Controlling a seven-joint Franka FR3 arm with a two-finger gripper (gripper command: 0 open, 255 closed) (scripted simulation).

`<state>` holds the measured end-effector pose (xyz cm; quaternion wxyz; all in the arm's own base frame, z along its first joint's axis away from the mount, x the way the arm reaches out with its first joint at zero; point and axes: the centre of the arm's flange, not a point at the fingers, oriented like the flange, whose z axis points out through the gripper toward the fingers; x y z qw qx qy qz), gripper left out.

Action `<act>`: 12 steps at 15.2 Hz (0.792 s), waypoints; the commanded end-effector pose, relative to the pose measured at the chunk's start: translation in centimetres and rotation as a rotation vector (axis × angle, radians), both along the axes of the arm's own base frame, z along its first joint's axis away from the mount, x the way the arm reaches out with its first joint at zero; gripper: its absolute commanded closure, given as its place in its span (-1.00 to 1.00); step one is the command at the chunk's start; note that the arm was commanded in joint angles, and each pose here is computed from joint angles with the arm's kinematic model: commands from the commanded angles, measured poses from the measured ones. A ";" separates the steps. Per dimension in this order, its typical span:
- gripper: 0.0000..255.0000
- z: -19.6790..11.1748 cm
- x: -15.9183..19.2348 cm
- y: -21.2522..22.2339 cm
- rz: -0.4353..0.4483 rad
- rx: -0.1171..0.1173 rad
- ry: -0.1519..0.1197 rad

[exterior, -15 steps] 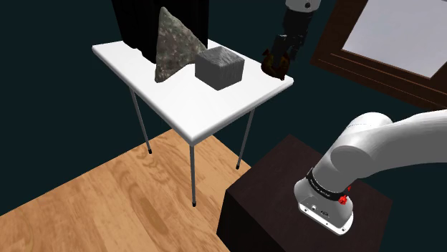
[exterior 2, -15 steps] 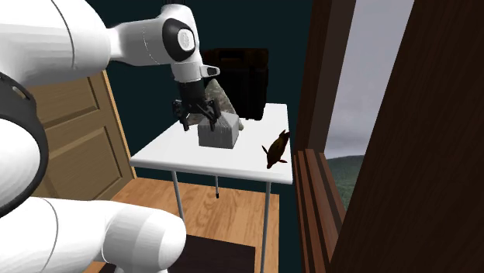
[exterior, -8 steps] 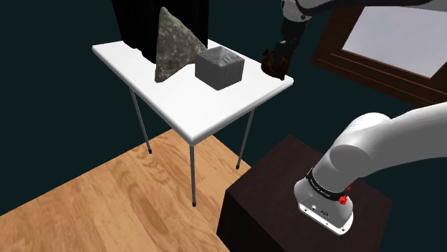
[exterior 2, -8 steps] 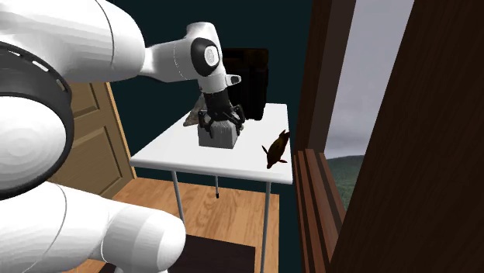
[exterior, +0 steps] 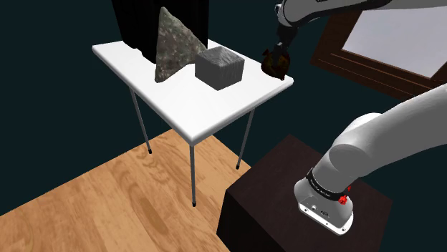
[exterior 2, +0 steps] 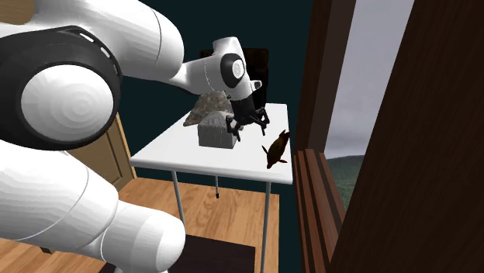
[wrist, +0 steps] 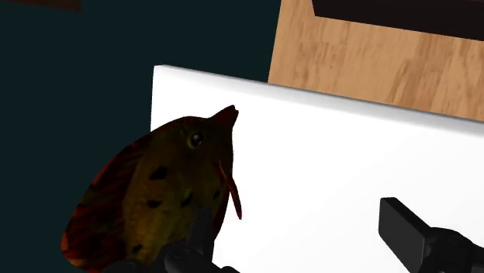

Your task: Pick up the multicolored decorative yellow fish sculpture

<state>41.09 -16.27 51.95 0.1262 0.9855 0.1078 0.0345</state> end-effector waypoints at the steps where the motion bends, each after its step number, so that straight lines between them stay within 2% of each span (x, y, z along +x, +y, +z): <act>1: -1.00 -0.5 1.4 -1.6 0.035 -0.025 -0.006; 3: -1.00 -1.1 2.9 -3.2 0.066 -0.048 -0.011; 12: -1.00 -5.1 2.9 -3.2 0.066 -0.048 -0.011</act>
